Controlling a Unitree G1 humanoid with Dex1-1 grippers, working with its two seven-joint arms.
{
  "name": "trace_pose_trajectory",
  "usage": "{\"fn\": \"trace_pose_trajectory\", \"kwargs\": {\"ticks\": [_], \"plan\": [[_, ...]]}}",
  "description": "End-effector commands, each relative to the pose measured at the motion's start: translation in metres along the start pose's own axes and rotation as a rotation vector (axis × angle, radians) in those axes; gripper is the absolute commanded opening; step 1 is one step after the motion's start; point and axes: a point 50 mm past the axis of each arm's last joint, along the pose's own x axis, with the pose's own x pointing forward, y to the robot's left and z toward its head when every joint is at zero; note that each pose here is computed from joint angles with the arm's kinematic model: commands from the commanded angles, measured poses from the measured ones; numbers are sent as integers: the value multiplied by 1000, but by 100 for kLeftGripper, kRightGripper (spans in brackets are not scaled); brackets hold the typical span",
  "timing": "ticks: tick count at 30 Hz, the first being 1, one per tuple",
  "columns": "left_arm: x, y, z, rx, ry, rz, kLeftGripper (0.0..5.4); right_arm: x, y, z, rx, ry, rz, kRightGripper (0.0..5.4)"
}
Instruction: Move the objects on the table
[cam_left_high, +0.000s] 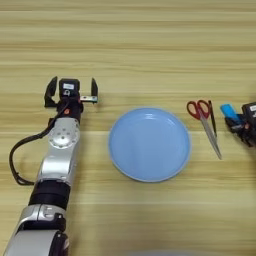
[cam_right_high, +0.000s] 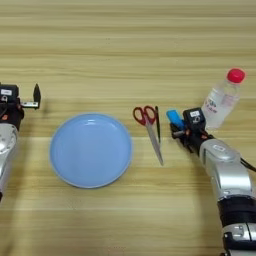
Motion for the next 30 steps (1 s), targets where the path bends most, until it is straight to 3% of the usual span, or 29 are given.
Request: {"fn": "trace_pose_trajectory", "kwargs": {"ticks": [1, 11, 20, 30], "plan": [[1, 0, 2, -4, 0, 6, 540, -4, -1, -11, 14, 46, -9, 140], [1, -1, 2, -4, -1, 7, 540, -16, 9, 22, 12, -109, 14, 140], [1, -1, 3, -5, -2, 8, 540, -40, 56, 52, -14, -218, 172, 140], [0, -3, 3, -6, -3, 8, 540, -36, 118, 65, -17, -216, 395, 140]]}}
